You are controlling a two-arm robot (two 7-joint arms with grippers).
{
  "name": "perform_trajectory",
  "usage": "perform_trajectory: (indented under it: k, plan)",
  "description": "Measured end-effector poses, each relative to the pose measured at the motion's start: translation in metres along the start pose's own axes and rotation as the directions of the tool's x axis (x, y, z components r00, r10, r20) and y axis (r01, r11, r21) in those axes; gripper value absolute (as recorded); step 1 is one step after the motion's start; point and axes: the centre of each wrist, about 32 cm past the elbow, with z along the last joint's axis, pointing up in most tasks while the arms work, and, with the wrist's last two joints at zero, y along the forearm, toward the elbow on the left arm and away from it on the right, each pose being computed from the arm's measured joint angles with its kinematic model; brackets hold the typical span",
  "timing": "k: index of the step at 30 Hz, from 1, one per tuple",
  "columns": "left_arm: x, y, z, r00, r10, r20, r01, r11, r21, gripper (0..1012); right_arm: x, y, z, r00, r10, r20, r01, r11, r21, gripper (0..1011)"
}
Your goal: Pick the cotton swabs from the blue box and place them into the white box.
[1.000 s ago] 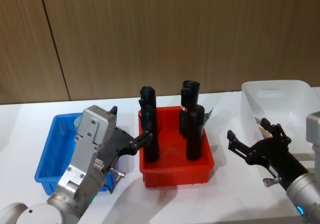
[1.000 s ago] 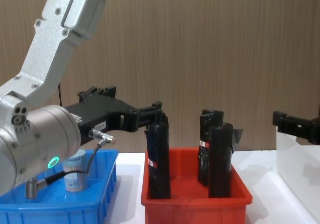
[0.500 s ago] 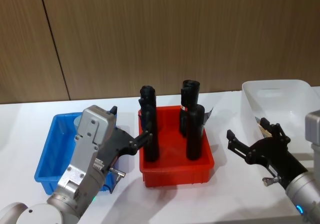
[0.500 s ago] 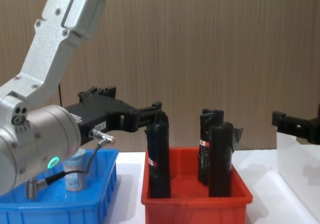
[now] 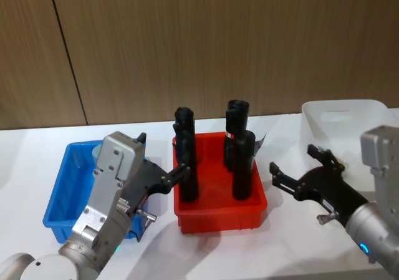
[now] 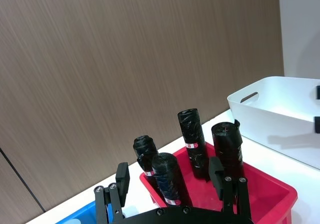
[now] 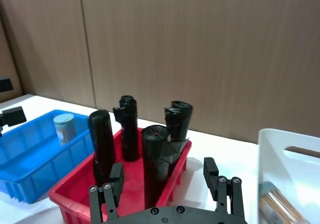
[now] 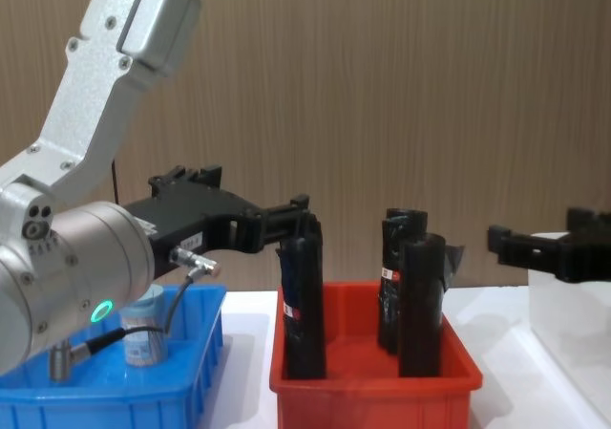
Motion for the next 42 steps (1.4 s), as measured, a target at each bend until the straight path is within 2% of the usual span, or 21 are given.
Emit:
perform_trajectory:
  k: [6, 8, 9, 21, 32, 42]
  plan:
    - [0.0000, 0.0000, 0.0000, 1.0000, 0.000, 0.000, 0.000, 1.0000, 0.000, 1004, 0.010, 0.017, -0.001, 0.998, 0.057, 0.005, -0.057, 0.998, -0.008, 1001]
    - [0.0000, 0.0000, 0.0000, 1.0000, 0.000, 0.000, 0.000, 1.0000, 0.000, 1004, 0.015, 0.027, -0.001, 0.996, 0.088, 0.007, -0.088, 0.996, -0.012, 1001]
    - [0.0000, 0.0000, 0.0000, 1.0000, 0.000, 0.000, 0.000, 1.0000, 0.000, 1004, 0.015, 0.027, -0.001, 0.996, 0.088, 0.007, -0.088, 0.996, -0.012, 1001]
    - [0.0000, 0.0000, 0.0000, 1.0000, 0.000, 0.000, 0.000, 1.0000, 0.000, 1004, 0.034, 0.071, -0.005, 0.984, 0.180, 0.000, -0.180, 0.983, -0.028, 1001]
    - [0.0000, 0.0000, 0.0000, 1.0000, 0.000, 0.000, 0.000, 1.0000, 0.000, 1004, 0.043, 0.099, -0.012, 0.975, 0.222, -0.030, -0.223, 0.974, -0.041, 1001]
    - [0.0000, 0.0000, 0.0000, 1.0000, 0.000, 0.000, 0.000, 1.0000, 0.000, 1004, 0.049, 0.116, -0.018, 0.967, 0.246, -0.069, -0.250, 0.967, -0.044, 1001]
